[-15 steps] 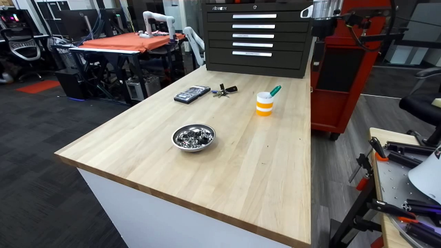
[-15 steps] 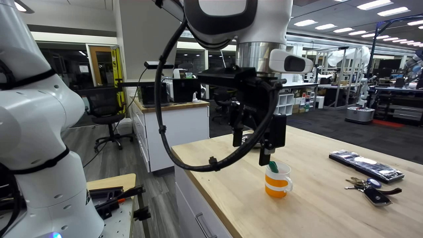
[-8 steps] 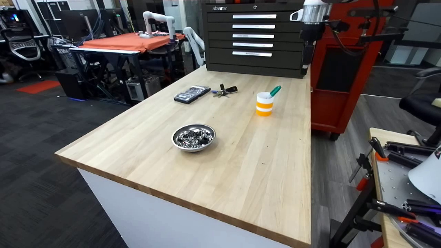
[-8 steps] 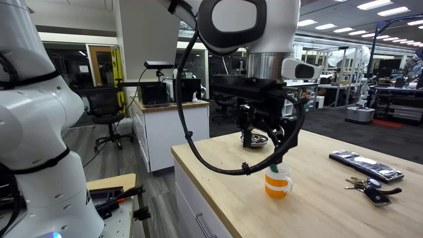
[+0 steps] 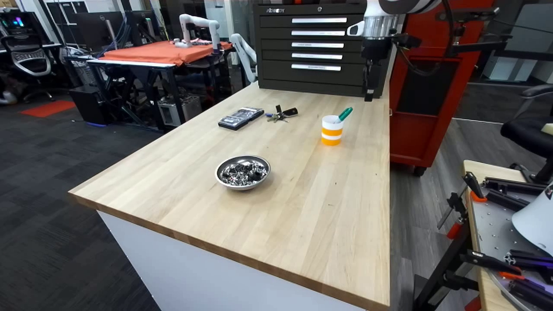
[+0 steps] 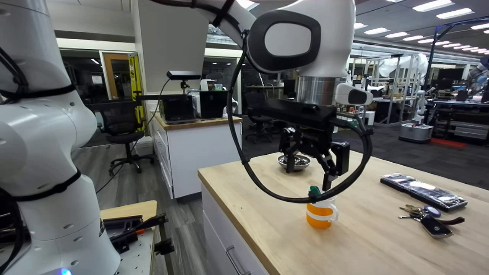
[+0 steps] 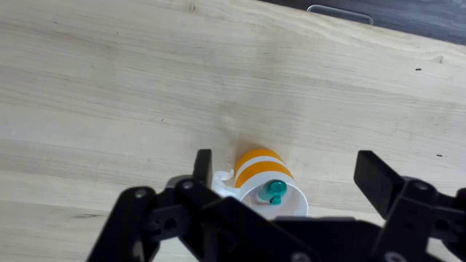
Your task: Take the green marker out of the white and orange mug
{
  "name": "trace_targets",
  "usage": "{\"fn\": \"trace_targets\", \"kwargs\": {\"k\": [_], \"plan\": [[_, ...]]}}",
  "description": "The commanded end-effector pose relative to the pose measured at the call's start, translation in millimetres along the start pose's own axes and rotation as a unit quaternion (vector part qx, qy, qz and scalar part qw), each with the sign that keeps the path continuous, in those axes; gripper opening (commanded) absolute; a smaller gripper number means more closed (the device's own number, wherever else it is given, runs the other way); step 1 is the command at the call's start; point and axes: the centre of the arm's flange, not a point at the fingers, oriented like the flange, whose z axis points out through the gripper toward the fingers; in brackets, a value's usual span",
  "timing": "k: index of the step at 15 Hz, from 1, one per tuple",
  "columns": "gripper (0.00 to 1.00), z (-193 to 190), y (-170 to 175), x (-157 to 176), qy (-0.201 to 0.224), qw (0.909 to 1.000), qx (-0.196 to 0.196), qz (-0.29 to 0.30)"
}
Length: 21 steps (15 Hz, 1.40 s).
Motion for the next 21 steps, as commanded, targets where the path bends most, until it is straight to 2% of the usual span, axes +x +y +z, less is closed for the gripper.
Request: {"fn": "trace_targets", "kwargs": {"k": [1,21], "plan": [[1.00,6,8,22,0.008,0.9996,0.005,-0.027],[1.00,48,27,49,0.004,0.9965,0.040,-0.074]]}}
